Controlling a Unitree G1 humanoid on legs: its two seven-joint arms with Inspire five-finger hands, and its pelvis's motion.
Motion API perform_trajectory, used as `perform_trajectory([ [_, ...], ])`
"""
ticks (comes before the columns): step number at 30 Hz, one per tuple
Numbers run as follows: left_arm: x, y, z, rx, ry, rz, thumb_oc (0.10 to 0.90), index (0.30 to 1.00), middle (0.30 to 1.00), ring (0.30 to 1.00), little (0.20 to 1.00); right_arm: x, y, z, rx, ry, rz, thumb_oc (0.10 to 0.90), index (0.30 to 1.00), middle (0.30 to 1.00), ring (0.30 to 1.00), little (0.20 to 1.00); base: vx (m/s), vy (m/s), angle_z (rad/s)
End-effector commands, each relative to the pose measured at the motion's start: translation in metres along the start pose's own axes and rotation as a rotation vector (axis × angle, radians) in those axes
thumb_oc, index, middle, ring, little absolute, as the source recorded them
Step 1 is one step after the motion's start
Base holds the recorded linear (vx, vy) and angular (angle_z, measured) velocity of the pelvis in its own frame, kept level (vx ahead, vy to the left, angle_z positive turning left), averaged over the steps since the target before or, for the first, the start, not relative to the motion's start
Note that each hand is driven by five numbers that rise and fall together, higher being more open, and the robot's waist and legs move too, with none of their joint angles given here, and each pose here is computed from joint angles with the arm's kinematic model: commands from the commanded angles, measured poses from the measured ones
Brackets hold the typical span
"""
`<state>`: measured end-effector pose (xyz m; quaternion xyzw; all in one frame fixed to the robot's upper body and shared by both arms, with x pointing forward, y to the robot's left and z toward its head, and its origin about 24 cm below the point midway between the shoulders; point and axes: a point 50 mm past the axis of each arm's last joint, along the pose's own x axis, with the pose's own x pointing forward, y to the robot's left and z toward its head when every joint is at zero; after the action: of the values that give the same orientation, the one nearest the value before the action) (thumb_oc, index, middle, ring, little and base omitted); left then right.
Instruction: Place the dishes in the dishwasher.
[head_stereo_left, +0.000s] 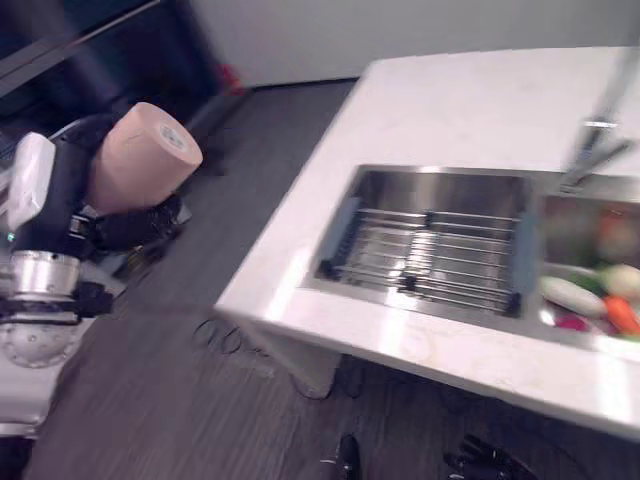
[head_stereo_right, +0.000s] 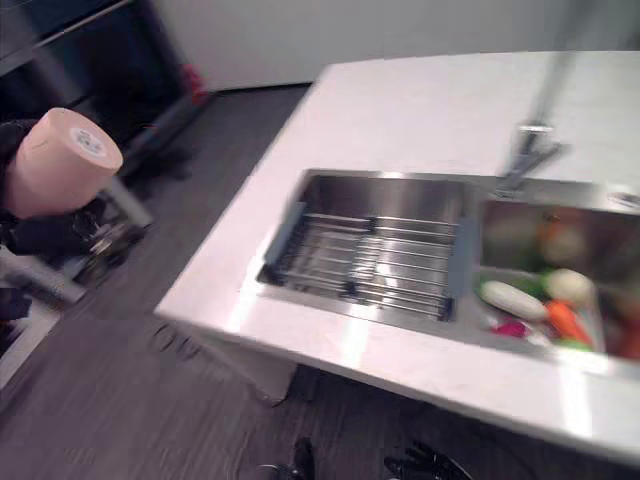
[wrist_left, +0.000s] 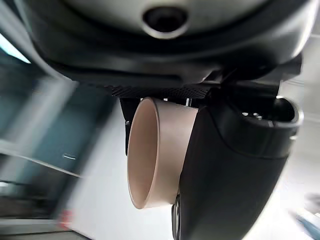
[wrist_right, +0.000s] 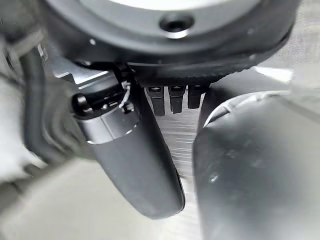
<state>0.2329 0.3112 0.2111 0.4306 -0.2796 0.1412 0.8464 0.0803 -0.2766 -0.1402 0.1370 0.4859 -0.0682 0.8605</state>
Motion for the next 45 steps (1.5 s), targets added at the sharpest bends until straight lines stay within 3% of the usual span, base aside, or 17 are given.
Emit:
perform_trajectory([
  [1, 0.016, 0.024, 0.029, 0.001, -0.205, 0.179, 0.4, 0.3, 0.3, 0.3, 0.3, 0.011, 0.017, 0.015, -0.01, -0.046, 0.02, 0.8, 0.9, 0.9, 0.9, 0.9, -0.16, 0.359, 2.1],
  [9, 0.013, 0.008, 0.036, -0.095, -0.2, 0.192, 0.4, 0.3, 0.3, 0.3, 0.3, 0.014, 0.021, 0.013, 0.008, -0.073, -0.039, 0.8, 0.9, 0.9, 0.9, 0.9, -0.06, 0.399, 1.09],
  [16, 0.003, -0.012, 0.047, -0.07, -0.296, 0.023, 0.4, 0.3, 0.3, 0.3, 0.3, 0.018, 0.031, 0.016, 0.135, -0.121, -0.088, 0.8, 0.9, 0.9, 0.9, 0.9, 0.16, 0.462, 0.61],
  [19, 0.01, -0.02, 0.057, -0.105, -0.383, -0.05, 0.4, 0.3, 0.3, 0.3, 0.3, 0.017, 0.028, 0.014, 0.218, -0.146, -0.117, 0.8, 0.9, 0.9, 0.9, 0.9, 0.23, 0.193, 1.2],
  [21, 0.031, -0.034, 0.075, -0.123, -0.497, -0.137, 0.4, 0.3, 0.3, 0.3, 0.3, 0.012, 0.021, 0.009, 0.261, -0.163, -0.146, 0.8, 0.9, 0.9, 0.9, 0.9, 0.23, 0.218, 2.65],
  [28, 0.057, -0.045, 0.099, -0.033, -0.515, -0.185, 0.4, 0.3, 0.3, 0.3, 0.3, 0.005, 0.004, 0.005, 0.241, -0.124, -0.137, 0.8, 0.9, 0.9, 0.9, 0.9, 0.16, -0.017, 1.38],
  [41, 0.064, -0.025, 0.087, 0.057, -0.447, -0.198, 0.4, 0.3, 0.3, 0.3, 0.3, 0.004, -0.003, -0.001, 0.182, -0.04, -0.151, 0.8, 0.9, 0.9, 0.9, 0.9, 0.36, -0.187, 0.18],
  [45, 0.075, -0.005, 0.092, 0.028, -0.445, -0.173, 0.4, 0.3, 0.3, 0.3, 0.3, -0.004, -0.02, 0.002, 0.161, -0.046, -0.188, 0.8, 0.9, 0.9, 0.9, 0.9, 0.37, -0.24, 0.29],
])
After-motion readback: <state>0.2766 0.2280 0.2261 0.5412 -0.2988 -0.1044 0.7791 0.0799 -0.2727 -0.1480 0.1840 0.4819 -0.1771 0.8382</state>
